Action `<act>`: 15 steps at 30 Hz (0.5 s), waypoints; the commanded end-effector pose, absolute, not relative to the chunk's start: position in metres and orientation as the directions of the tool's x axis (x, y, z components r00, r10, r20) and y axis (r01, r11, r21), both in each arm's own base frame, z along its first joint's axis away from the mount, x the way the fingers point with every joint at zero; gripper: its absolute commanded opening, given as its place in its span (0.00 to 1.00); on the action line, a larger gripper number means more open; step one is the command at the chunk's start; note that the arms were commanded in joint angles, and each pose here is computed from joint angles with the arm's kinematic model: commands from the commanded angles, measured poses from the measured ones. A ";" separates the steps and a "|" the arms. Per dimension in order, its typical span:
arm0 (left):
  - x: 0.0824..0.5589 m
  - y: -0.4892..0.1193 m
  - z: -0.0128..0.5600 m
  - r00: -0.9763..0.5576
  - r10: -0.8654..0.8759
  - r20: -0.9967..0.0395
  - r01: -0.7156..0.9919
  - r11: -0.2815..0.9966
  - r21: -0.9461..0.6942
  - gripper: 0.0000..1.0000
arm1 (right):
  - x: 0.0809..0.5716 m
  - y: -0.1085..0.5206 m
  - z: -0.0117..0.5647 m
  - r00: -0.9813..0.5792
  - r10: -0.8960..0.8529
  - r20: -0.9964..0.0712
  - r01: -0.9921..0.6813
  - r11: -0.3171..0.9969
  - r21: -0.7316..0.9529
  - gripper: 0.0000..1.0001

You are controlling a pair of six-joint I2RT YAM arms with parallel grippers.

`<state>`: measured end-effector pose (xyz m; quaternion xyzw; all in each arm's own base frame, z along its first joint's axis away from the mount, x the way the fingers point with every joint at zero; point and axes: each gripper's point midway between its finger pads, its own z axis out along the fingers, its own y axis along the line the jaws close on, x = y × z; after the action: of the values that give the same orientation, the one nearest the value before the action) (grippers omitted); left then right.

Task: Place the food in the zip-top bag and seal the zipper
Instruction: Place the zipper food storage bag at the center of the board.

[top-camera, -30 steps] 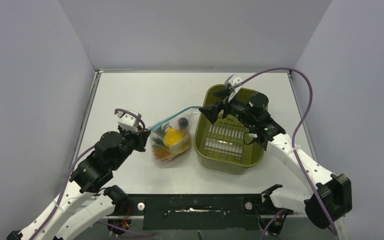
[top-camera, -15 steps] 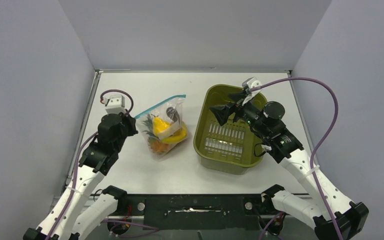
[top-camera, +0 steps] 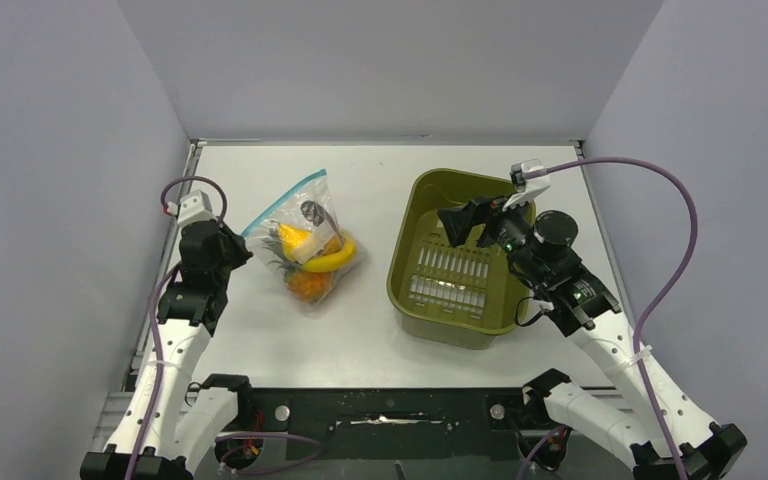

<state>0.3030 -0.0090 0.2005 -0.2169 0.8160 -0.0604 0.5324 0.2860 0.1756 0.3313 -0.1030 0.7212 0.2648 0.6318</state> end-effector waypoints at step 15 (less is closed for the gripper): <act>0.310 0.013 0.233 -0.230 -0.385 -0.894 -0.322 0.897 -0.303 0.65 | 0.283 0.151 0.312 -0.290 0.330 -0.898 -0.279 0.869 0.409 0.98</act>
<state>0.3012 0.0156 0.1926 -0.2475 0.8105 -0.0106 0.5307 0.2833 0.1636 0.3025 -0.0209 0.7701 0.2622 0.5812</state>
